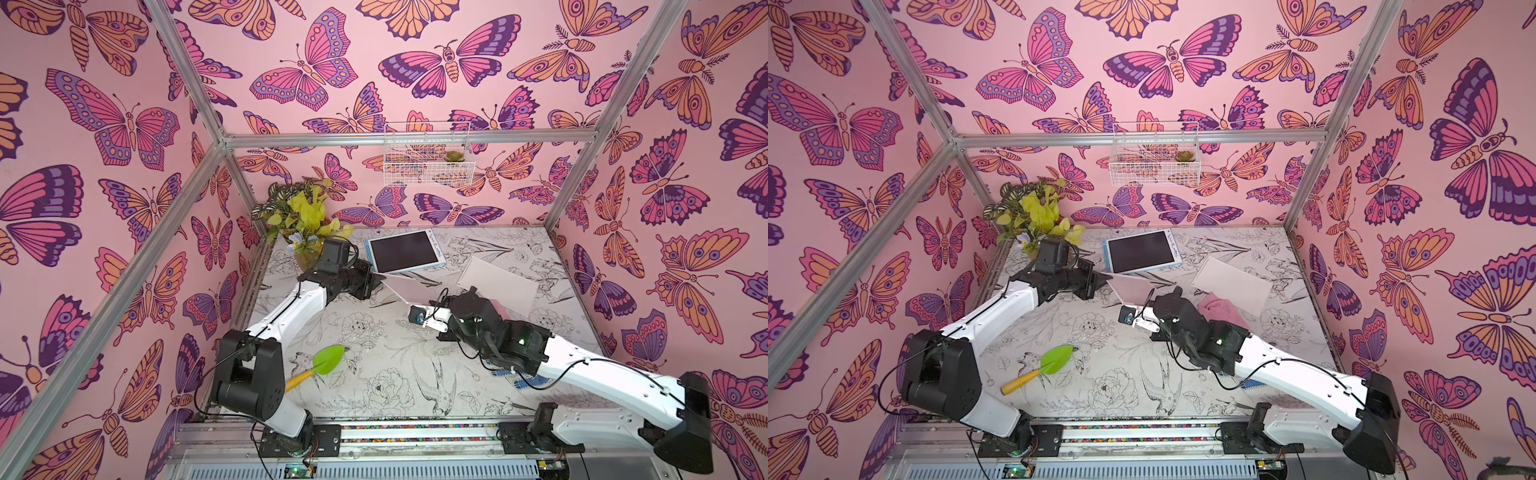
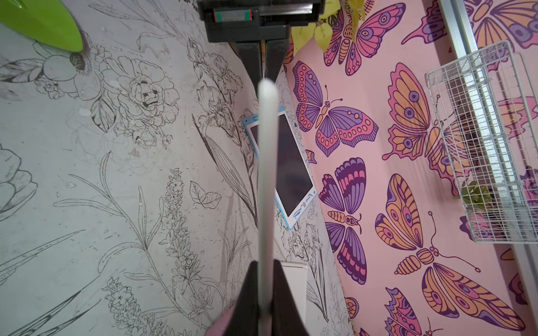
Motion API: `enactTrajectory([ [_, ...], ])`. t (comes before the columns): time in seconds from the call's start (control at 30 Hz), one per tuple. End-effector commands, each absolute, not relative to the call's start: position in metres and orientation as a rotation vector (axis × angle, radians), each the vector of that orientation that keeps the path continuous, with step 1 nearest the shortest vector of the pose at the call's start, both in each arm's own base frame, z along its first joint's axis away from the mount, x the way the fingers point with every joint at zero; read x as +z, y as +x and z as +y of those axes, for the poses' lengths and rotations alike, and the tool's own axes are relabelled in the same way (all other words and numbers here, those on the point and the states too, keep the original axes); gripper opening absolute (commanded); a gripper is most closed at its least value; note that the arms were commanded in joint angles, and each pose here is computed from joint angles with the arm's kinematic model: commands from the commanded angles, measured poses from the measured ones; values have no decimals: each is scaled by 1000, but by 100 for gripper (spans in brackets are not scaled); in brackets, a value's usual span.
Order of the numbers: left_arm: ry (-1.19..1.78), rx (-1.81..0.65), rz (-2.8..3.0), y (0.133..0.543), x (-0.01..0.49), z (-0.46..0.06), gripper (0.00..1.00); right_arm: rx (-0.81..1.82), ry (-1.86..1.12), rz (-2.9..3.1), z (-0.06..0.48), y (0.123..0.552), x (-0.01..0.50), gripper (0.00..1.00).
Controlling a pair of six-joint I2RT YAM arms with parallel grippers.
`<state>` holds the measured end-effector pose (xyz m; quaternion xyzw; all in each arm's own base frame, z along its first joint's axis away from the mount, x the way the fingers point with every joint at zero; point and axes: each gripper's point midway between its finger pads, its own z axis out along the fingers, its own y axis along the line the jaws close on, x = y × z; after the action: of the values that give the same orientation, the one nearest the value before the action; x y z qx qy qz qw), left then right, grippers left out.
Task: Wipe the drawing tablet
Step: Adjust the drawing tablet at the center of the board.
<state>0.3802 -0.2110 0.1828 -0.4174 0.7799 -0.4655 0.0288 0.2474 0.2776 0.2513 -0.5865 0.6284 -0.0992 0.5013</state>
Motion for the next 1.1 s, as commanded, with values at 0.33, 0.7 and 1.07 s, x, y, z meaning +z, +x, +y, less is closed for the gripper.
enactTrajectory([
  [0.33, -1192, -1601, 1974, 433, 214, -195, 0, 253, -477, 1974, 204, 252, 310, 89],
  [0.7, -1033, -1748, 1631, 456, 245, -196, 0, 1459, 529, 1934, 214, 267, 306, 85],
  [1.07, -1006, -1834, 1575, 450, 247, -217, 0, 1630, 655, 1802, 233, 309, 307, 67],
])
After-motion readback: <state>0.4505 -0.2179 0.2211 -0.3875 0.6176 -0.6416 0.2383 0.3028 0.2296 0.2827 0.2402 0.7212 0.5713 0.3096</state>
